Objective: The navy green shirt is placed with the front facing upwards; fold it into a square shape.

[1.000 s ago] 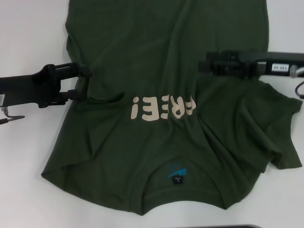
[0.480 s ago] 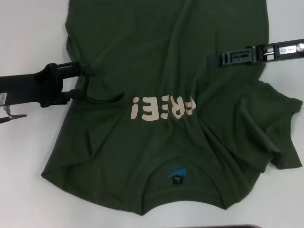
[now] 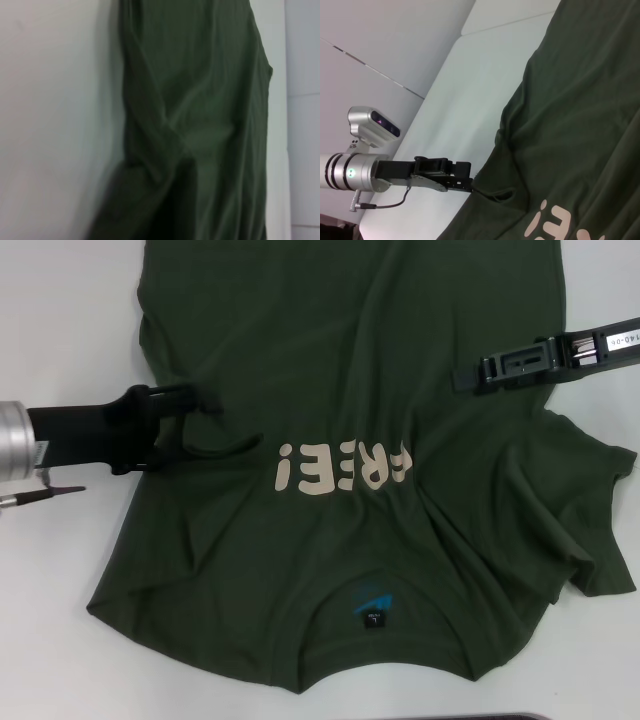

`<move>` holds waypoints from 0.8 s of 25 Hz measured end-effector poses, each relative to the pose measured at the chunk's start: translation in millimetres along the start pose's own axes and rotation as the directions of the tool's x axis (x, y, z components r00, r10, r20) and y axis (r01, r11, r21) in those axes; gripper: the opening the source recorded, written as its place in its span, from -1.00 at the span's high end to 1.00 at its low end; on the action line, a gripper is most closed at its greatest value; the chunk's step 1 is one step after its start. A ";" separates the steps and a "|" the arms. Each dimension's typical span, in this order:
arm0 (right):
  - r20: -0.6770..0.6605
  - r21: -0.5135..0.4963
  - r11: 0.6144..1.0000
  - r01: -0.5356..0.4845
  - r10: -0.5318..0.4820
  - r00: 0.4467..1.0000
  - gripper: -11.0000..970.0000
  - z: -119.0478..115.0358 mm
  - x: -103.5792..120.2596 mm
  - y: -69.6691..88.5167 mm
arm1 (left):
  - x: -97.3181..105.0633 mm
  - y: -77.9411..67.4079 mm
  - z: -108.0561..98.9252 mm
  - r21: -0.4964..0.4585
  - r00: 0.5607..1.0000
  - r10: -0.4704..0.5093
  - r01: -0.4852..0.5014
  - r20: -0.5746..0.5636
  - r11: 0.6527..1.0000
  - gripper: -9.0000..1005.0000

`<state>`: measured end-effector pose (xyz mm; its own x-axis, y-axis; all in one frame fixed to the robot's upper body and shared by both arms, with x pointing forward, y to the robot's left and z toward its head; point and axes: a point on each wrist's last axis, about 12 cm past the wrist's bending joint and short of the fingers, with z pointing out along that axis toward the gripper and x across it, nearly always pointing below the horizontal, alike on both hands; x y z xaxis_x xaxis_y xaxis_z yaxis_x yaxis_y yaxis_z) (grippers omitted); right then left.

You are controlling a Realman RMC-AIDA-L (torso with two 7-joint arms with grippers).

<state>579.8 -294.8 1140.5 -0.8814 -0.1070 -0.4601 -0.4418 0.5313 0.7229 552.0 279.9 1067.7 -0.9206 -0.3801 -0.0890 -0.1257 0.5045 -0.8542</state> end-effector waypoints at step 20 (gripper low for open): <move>0.006 0.005 1.000 -0.002 0.002 1.000 -0.52 1.2 2.0 -1.8 | -10.1 -17.8 -15.4 0.064 0.998 0.068 -0.069 0.012 0.996 -0.73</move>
<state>579.1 -295.0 1137.7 -0.8811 -0.1007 -0.4620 -0.4393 0.5361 0.7209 557.8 286.7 1091.8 -0.9225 -0.3544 -0.1532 -0.0384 0.4791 -0.8769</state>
